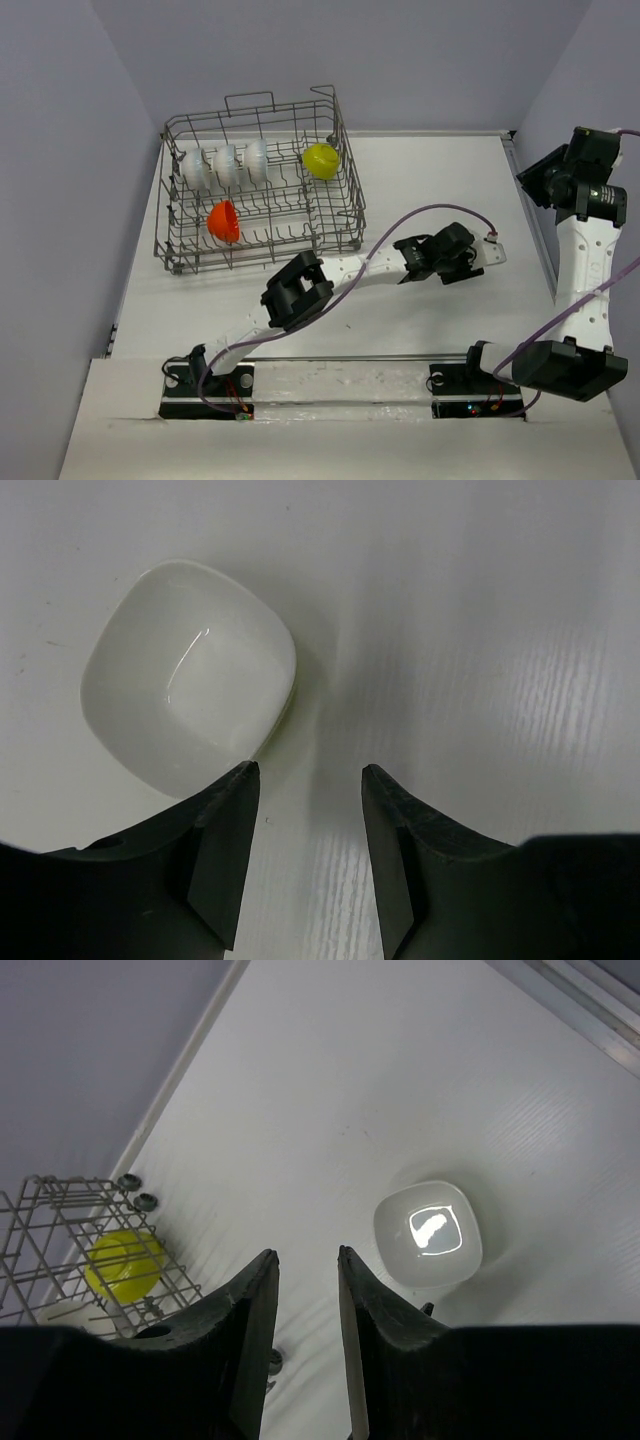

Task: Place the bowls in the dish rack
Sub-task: Pick up the bowl from the center of the board.

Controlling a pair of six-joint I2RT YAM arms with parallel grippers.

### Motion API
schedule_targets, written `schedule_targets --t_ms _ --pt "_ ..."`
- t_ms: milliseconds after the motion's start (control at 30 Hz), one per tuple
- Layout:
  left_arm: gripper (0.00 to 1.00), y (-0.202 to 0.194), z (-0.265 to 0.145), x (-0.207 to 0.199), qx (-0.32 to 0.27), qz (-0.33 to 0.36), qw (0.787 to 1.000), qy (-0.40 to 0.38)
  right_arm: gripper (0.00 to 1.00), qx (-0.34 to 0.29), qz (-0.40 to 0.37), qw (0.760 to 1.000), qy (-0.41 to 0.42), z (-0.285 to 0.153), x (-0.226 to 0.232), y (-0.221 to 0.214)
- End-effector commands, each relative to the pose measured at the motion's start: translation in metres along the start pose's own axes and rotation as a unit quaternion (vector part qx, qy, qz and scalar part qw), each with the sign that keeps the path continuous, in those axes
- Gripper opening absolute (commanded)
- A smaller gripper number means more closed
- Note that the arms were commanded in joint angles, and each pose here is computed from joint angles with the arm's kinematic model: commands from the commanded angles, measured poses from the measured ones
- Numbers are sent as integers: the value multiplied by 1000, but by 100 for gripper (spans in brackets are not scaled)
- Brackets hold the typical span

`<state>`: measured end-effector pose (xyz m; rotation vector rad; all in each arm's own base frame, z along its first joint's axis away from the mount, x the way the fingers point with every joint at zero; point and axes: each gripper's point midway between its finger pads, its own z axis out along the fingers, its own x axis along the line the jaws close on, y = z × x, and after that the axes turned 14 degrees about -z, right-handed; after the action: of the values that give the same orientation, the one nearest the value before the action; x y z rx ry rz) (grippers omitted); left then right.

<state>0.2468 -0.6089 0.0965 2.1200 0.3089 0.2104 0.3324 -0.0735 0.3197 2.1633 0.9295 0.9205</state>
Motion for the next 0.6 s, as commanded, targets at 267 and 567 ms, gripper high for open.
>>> schedule_targets --t_ms 267,567 --pt "58 48 4 34 -68 34 996 55 37 -25 4 999 35 -22 15 17" --pt "59 36 14 36 -53 48 996 55 37 -22 4 999 39 -21 16 16"
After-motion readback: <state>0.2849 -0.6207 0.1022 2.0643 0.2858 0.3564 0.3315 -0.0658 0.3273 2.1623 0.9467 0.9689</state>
